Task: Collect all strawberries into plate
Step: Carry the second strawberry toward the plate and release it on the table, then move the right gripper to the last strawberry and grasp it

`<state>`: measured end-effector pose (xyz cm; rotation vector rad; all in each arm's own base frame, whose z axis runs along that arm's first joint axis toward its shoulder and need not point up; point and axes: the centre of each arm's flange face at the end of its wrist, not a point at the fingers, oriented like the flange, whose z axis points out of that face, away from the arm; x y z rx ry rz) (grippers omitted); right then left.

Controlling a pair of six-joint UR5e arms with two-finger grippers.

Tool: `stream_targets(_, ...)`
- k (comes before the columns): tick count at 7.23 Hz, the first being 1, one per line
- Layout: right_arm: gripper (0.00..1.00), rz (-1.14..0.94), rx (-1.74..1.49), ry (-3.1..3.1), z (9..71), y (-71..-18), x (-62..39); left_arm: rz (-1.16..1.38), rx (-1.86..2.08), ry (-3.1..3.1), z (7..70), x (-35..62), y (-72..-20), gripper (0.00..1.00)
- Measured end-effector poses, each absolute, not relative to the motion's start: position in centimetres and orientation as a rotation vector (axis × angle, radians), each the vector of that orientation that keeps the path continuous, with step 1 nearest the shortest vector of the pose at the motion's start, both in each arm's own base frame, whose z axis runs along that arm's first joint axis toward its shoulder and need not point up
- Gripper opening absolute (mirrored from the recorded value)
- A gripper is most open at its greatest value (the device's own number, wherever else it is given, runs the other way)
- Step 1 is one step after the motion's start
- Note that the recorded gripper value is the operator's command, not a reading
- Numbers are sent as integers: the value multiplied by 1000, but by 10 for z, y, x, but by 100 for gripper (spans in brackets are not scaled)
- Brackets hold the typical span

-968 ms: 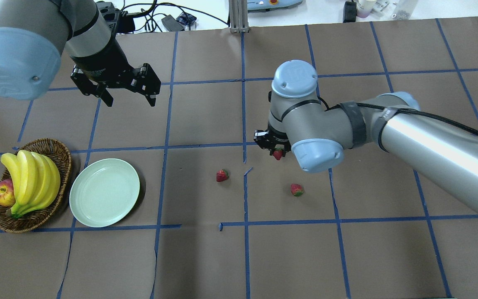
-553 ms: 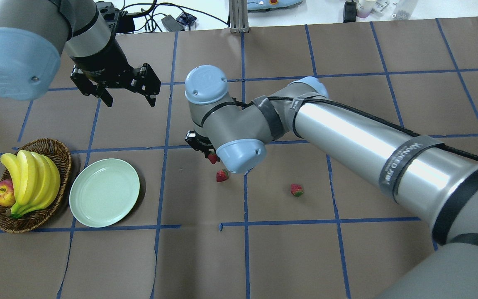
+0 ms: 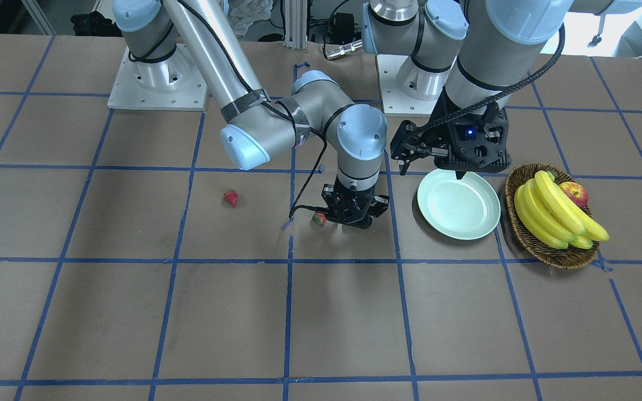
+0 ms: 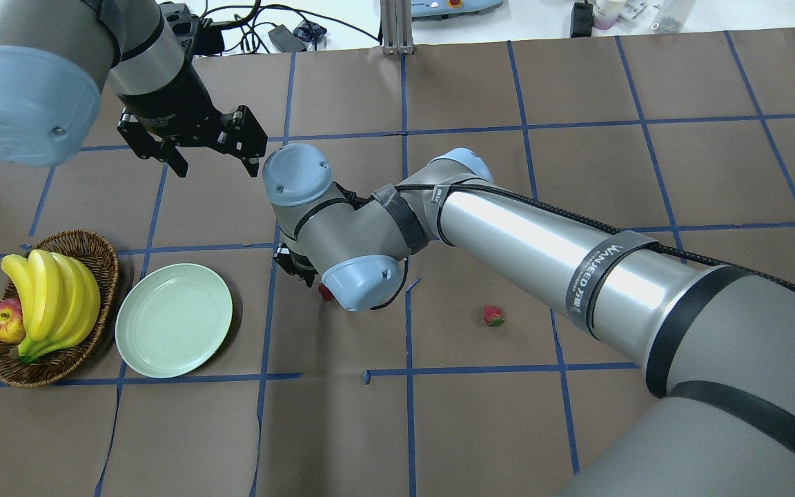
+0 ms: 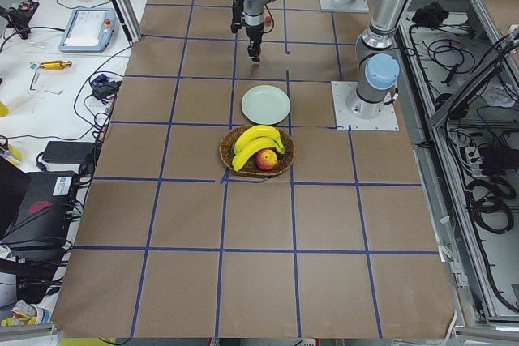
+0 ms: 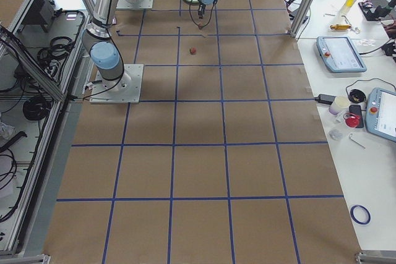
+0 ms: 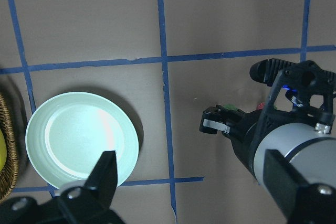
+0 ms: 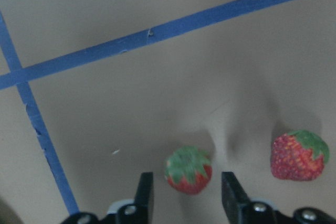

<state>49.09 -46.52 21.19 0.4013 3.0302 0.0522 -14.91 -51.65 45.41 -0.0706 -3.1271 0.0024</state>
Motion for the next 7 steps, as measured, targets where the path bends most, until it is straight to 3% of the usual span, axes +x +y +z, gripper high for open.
stream_targets(3,100,9,323,3117,251,-496,385,3,-71,-3129,454,-149,-516,100)
stream_targets(5,100,126,171,3168,236,-476,278,-4,-72,-3128,452,-149,-516,100)
stream_targets(7,100,179,76,3174,203,-441,234,-14,-74,-3129,448,-150,-514,100)
